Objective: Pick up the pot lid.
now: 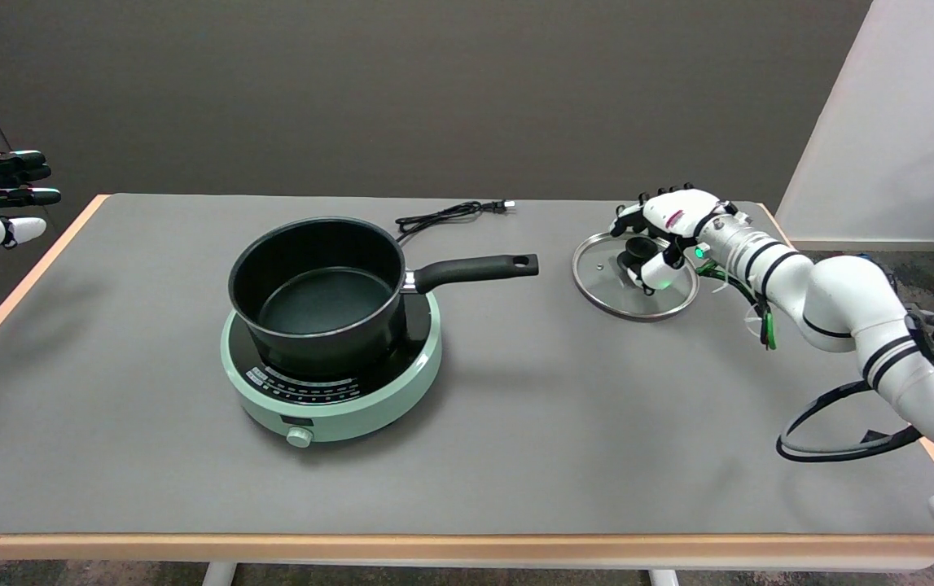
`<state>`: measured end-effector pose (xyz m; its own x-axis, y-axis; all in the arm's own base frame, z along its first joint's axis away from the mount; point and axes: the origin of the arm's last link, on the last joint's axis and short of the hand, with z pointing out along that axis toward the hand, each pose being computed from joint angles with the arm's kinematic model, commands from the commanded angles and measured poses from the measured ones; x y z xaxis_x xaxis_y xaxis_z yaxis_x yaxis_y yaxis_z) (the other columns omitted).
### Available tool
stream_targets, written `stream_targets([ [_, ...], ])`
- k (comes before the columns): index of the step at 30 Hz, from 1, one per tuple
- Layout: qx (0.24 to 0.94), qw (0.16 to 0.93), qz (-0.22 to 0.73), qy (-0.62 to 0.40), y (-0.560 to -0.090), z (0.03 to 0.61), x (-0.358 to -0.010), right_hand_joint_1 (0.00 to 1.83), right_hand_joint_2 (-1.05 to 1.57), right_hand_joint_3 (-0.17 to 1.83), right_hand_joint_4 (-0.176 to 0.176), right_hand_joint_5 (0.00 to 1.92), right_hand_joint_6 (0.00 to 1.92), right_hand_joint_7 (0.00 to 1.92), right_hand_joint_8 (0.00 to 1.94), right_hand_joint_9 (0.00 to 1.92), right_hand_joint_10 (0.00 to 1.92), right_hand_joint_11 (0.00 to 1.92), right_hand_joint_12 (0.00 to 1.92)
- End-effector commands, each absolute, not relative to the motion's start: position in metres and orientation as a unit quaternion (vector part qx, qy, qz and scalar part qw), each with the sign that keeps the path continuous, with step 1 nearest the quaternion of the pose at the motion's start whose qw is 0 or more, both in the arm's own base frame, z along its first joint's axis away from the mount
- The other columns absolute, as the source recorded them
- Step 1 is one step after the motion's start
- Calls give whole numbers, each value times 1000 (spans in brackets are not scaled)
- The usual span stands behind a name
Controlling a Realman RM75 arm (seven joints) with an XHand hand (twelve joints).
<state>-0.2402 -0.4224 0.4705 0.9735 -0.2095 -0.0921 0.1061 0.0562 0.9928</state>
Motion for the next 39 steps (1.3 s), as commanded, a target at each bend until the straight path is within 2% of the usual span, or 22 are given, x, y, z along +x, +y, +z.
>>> stream_targets([
  [1, 674, 728, -115, -39, -423, 476, -241, 951, 579, 971, 176, 595, 307, 667, 212, 712, 532, 440, 933],
  [14, 668, 734, -116, -45, -420, 483, -244, 964, 617, 993, 176, 623, 420, 712, 220, 724, 575, 457, 940],
  [39, 668, 733, -117, -50, -427, 481, -245, 957, 653, 980, 176, 644, 452, 759, 254, 755, 609, 475, 987],
])
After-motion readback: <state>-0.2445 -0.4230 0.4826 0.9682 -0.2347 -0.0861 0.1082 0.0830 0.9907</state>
